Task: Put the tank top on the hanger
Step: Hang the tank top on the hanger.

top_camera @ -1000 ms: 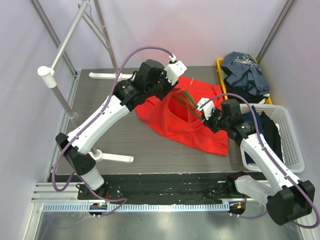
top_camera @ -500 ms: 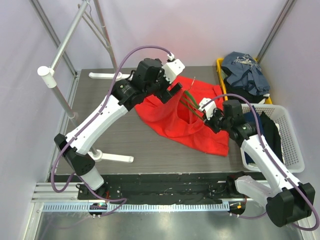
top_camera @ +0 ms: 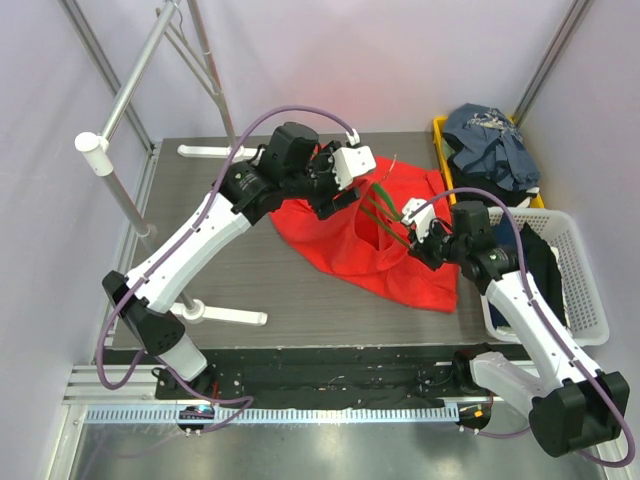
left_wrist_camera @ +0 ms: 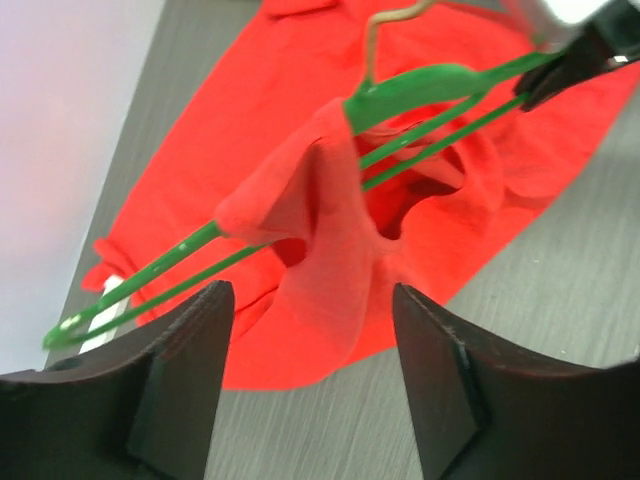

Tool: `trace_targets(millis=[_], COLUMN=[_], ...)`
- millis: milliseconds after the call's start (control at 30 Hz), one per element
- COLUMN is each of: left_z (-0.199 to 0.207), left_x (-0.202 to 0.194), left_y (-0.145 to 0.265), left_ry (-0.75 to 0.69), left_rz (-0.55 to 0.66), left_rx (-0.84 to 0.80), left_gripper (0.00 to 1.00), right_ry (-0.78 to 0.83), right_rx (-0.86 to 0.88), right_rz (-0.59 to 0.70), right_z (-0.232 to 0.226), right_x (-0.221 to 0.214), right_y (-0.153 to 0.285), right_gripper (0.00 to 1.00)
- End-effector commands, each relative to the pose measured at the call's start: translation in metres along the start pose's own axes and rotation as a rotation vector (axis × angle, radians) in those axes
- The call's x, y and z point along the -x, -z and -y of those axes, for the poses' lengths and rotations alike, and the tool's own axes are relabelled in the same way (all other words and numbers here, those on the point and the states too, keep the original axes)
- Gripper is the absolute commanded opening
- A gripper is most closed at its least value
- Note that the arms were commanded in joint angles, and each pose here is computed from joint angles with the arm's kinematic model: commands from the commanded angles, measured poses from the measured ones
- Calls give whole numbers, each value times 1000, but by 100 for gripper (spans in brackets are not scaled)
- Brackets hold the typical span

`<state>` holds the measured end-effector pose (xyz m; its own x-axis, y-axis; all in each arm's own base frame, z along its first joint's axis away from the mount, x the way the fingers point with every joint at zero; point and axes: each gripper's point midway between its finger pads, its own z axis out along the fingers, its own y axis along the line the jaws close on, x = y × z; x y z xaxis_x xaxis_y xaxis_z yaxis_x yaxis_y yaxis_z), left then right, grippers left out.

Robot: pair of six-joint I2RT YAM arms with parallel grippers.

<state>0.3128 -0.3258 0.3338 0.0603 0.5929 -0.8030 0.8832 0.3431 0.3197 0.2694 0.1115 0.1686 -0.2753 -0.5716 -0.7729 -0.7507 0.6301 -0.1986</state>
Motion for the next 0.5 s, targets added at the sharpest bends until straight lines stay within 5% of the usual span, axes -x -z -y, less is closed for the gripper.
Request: trace_targets(millis=[0, 233, 467], left_z=[15, 10, 5], left_x=[10, 5, 4], left_y=[-5, -19, -26], left_ry=[-45, -49, -48], left_rz=[52, 43, 35], left_rx=[-105, -85, -65], left_gripper=[65, 55, 22], right_ry=[36, 30, 30], right_rx=[34, 92, 119], right_rz=[111, 116, 122], right_z=[-1, -9, -13], right_x=[30, 31, 31], right_y=[9, 12, 14], right_gripper=[1, 1, 1])
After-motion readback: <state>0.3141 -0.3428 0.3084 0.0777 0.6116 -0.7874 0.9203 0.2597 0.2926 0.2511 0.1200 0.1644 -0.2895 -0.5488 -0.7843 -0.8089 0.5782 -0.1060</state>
